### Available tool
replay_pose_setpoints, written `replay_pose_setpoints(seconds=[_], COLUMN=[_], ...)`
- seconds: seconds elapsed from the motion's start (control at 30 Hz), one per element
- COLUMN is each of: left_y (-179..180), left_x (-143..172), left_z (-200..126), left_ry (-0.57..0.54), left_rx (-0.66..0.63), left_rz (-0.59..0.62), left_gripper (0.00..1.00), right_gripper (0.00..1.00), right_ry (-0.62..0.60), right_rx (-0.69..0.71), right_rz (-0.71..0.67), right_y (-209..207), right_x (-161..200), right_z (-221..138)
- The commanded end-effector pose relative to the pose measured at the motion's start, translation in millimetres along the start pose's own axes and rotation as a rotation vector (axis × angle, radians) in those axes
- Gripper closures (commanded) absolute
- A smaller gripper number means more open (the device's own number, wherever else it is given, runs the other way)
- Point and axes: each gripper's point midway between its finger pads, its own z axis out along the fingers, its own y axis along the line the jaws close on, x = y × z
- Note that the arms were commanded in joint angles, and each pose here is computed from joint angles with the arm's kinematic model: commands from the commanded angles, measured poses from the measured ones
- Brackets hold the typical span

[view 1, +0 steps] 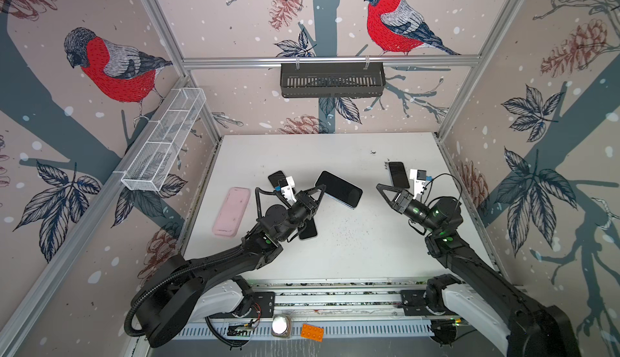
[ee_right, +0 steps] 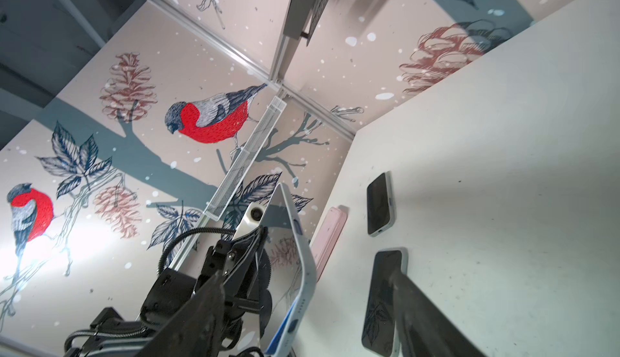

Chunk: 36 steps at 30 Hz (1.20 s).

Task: Take the phone out of the phone case
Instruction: Remove the phone case from the phone.

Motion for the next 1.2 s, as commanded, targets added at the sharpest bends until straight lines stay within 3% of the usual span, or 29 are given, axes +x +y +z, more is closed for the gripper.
replay_pose_setpoints(seconds=[0.0,0.3,1.17], left_y=[-35,-31,-30], left_x=[0,2,4], left_z=[0,-1,-2], left_ry=[0.007,0.019,0.027], left_rx=[0.156,0.166,0.189], left_rz=[-0.001,-0.013,-0.032], left_gripper=[1.00,1.00,1.00], right_gripper=[0.23,0.30,0.62], right_ry=[0.030,0.042,0.048], right_rx=[-0.059,-0.074,-0.099], right_rz=[-0.020,0.012,0.058], right_y=[15,8,6], right_x=[4,9,19], right_z=[8,15,22])
